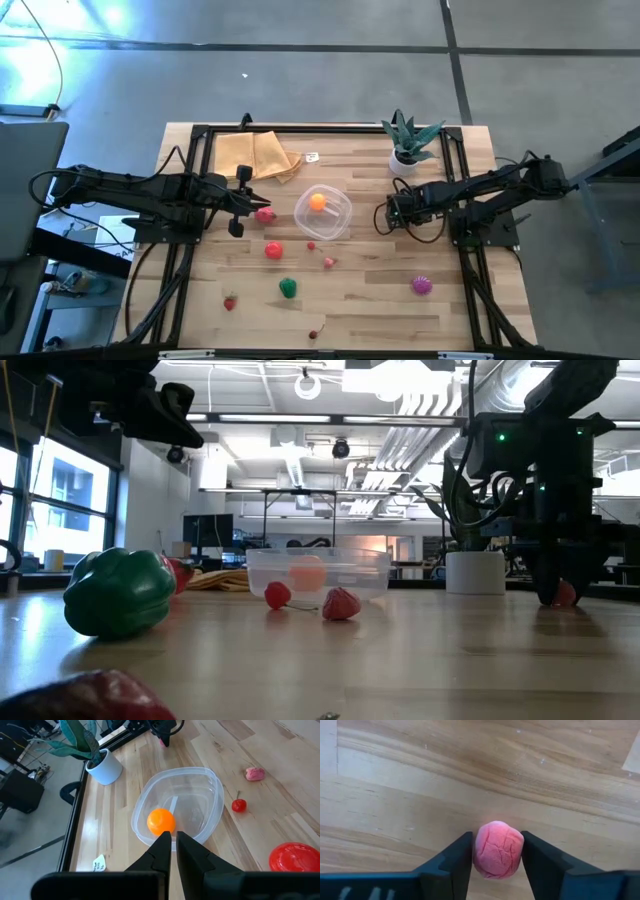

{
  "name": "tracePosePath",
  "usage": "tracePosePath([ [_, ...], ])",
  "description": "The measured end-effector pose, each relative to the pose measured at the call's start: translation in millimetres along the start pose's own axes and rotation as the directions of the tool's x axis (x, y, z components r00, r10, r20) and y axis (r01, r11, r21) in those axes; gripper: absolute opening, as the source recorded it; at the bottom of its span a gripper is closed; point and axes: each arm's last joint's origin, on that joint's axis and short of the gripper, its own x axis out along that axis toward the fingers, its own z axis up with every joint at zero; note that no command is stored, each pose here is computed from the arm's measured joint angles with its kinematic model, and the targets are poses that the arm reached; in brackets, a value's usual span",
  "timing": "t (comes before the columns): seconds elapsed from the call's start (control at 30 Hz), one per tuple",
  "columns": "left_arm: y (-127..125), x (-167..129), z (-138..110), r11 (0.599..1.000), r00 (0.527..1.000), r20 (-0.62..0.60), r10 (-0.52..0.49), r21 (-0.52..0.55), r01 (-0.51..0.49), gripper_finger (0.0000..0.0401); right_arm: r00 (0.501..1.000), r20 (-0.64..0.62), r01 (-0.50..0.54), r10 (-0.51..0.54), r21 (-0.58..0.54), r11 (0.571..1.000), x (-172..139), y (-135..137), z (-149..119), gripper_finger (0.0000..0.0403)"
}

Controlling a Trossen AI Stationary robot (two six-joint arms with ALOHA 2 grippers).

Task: Pick and placing Produce into tupperware
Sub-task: Put the right peach into the transparent bin

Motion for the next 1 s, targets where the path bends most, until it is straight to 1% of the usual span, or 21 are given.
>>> tracePosePath([
  [0.17,0,0,0,1.0,1.0,0.0,0.0,0.0,0.0,0.0019,1.0,-0.003,-0.001,0.001,0.0,1.0,0,0,0,0.0141],
  [0.5,0,0,0,1.0,1.0,0.0,0.0,0.0,0.0,0.0019,1.0,-0.006,-0.005,0.005,-0.003,1.0,-1,0,0,0.0139],
  [0.87,0,0,0,1.0,1.0,0.0,0.0,0.0,0.0,0.0019,0.997,-0.01,-0.071,0.071,-0.007,0.997,-11,-2,-1,0.0139],
  [1.0,0,0,0,1.0,1.0,0.0,0.001,0.0,-0.001,0.0019,0.991,0.007,-0.136,0.136,-0.061,0.989,-25,6,2,0.0139],
])
